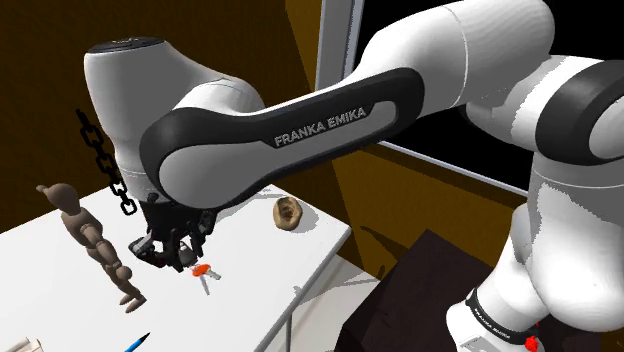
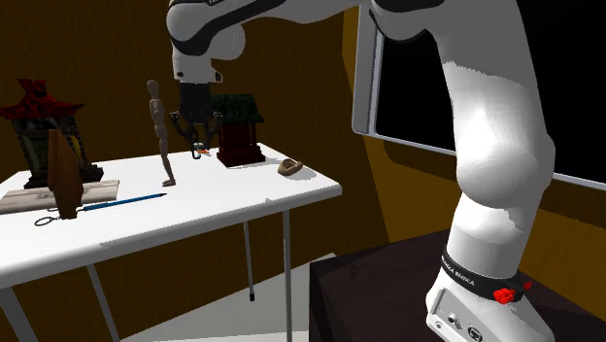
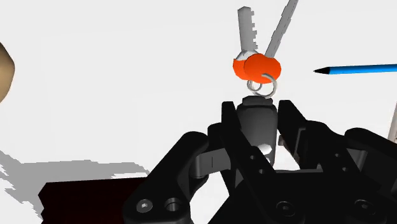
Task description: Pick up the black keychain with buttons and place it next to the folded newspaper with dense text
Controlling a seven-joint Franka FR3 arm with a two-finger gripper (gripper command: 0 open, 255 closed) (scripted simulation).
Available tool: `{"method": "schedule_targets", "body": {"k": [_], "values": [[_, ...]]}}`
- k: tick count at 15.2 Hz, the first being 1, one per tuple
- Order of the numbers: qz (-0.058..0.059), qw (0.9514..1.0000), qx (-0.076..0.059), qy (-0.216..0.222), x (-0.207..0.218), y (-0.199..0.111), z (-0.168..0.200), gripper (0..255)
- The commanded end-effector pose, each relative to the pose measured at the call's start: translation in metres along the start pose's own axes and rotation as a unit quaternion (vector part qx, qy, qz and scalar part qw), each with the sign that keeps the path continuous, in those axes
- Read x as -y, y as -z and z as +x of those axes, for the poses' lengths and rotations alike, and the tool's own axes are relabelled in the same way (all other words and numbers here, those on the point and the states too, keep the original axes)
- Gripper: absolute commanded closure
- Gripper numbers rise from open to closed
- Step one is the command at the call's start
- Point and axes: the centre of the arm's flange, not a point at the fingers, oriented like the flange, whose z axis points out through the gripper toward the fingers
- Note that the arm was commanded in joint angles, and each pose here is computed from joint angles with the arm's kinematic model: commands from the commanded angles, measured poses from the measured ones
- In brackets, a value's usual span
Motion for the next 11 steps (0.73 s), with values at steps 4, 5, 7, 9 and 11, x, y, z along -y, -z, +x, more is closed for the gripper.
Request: {"method": "schedule_targets", "body": {"k": [4, 5, 7, 9, 11], "values": [[0.000, 1.0000, 0.000, -0.001, 0.063, -0.003, -0.022, 255], [0.000, 1.0000, 0.000, -0.001, 0.076, -0.003, -0.026, 255], [0.000, 1.0000, 0.000, -0.001, 0.101, -0.004, -0.034, 255], [0.000, 1.0000, 0.000, -0.001, 0.126, -0.006, -0.042, 255], [0.000, 1.0000, 0.000, -0.001, 0.151, -0.007, -0.049, 255]]}}
